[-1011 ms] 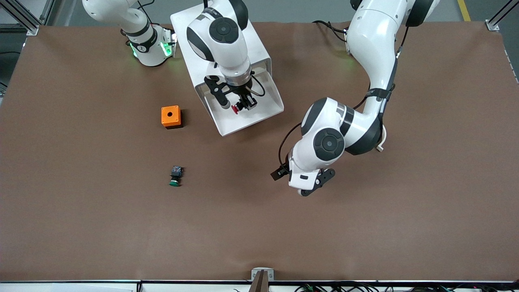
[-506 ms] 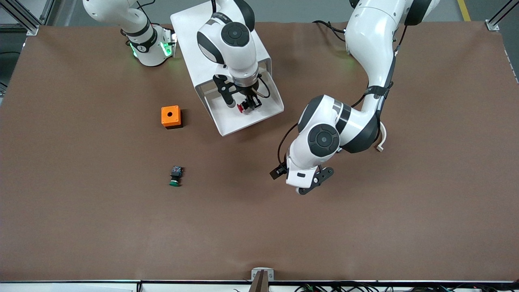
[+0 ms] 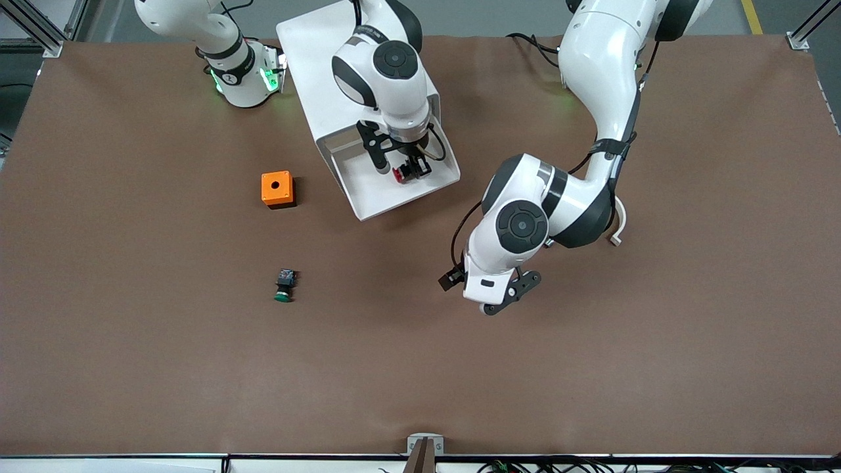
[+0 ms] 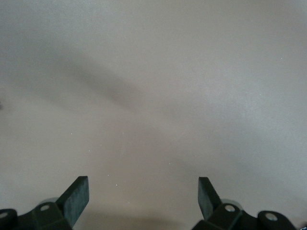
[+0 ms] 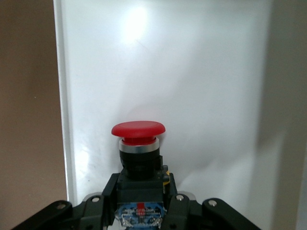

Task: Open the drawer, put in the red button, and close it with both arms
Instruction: 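Lower the red button into the open drawer and open the right gripper, then withdraw the right gripper while the left gripper starts pushing the drawer inward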

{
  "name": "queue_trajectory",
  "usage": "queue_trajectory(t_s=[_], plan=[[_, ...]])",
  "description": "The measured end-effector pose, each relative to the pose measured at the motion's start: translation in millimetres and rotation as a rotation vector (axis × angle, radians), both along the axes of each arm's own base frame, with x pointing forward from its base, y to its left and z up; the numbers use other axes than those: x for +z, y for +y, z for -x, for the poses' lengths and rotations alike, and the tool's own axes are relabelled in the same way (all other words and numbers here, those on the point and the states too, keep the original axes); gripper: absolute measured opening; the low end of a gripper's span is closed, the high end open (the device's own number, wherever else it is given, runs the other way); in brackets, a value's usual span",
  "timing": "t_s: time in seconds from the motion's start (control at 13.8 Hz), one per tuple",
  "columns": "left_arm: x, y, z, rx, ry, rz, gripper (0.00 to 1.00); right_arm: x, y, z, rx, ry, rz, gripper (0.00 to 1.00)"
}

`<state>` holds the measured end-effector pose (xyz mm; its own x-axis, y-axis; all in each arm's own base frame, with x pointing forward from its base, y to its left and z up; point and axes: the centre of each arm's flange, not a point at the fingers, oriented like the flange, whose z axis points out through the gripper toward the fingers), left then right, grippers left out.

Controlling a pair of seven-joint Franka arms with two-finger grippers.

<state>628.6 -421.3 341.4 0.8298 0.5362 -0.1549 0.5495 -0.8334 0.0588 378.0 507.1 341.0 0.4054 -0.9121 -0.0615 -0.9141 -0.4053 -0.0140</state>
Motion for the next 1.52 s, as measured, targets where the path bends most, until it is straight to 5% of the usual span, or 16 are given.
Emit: queue_trajectory(t_s=[0.22,0.65,0.94,1.23,1.52], plan=[[-0.1,-0.4,0.3,-0.001,0.000,0.000,1.00,-1.9,5.8,1.0,-0.003,0.000,0.000,0.47],[-0.3,-0.6,0.5,-0.001,0.001,0.000,1.00,28.0,5.1,-21.0,0.051,-0.013,-0.006,1.00],[-1.0,-2.4,-0.8,0.002,-0.020,0.009,1.00,57.5,-20.7,-58.8,0.227,0.015,0.028,1.00],[-6.9,-17.8,10.3,-0.019,-0.026,0.012,1.00,77.8,-79.5,-101.8,0.457,0.106,0.073,1.00],[-16.7,-38.6,31.2,-0.066,-0.071,-0.008,1.00,131.2,-171.4,-137.6,0.652,0.164,0.046,1.00]])
